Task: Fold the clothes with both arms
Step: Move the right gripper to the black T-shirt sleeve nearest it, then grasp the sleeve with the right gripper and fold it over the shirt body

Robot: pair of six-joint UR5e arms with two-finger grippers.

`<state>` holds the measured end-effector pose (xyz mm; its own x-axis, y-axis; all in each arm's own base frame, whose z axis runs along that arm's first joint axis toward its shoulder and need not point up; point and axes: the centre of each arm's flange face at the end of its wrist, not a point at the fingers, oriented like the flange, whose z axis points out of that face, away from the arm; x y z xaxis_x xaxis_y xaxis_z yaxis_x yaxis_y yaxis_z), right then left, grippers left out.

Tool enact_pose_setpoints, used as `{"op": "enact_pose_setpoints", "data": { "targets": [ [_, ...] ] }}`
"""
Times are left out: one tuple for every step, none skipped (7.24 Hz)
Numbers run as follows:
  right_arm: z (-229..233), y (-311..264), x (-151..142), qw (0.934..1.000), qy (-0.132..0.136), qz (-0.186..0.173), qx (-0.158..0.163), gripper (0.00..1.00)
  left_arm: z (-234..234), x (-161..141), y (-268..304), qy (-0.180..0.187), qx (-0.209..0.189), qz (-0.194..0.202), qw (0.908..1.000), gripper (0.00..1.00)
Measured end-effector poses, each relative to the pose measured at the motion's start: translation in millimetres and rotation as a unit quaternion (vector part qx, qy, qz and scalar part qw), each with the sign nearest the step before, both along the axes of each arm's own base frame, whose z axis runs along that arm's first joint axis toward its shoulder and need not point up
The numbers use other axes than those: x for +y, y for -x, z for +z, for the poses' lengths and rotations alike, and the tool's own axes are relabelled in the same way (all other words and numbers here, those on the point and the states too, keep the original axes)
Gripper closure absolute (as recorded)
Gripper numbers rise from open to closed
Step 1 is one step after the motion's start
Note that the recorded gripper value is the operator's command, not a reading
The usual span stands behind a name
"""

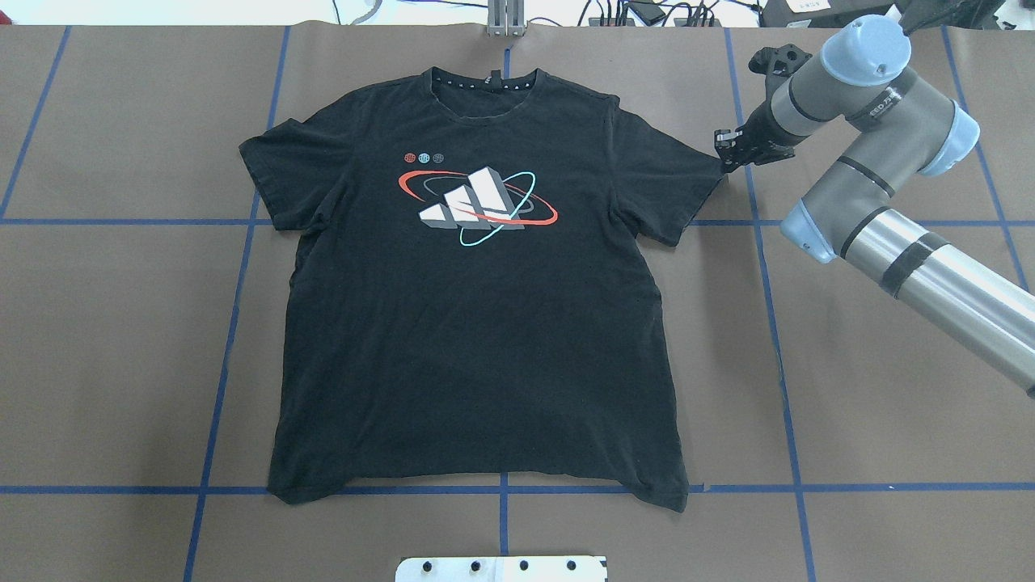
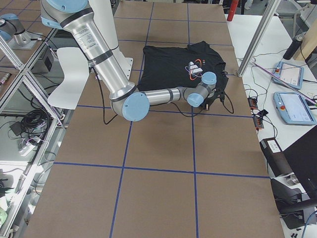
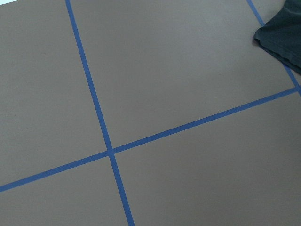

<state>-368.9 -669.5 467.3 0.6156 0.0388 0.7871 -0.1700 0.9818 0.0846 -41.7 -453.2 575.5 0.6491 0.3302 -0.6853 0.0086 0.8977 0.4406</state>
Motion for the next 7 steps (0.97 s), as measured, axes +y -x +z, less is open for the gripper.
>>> {"op": "enact_pose_setpoints", "data": {
  "targets": [
    [-8, -5, -5, 1.0, -0.003, 0.001, -0.007, 1.0, 0, 0, 0, 0.0, 0.0, 0.0, 1.0, 0.0],
    [-26, -13, -7, 0.9997, -0.01, 0.001, -0.022, 1.0, -1, -1, 0, -0.001, 0.0, 0.0, 1.0, 0.0],
    [-49, -19, -6, 0.9991, -0.018, -0.002, -0.038, 1.0, -2, -1, 0, -0.002, 0.0, 0.0, 1.0, 0.0],
    [-72, -18, -3, 0.9984, -0.023, -0.004, -0.052, 1.0, -2, -2, 0, -0.002, 0.0, 0.0, 1.0, 0.0],
    [-100, -3, 2, 0.9975, -0.018, -0.003, -0.069, 1.0, -3, -2, 0, -0.004, 0.0, 0.0, 1.0, 0.0],
    [-135, 30, 11, 0.9961, 0.0, 0.0, -0.088, 1.0, -3, -2, 0, -0.01, 0.001, -0.001, 1.0, 0.0],
    [-163, 63, 18, 0.9949, 0.016, 0.006, -0.1, 1.0, -4, -2, 0, -0.015, 0.001, -0.001, 0.9999, 0.0]
  ]
}}
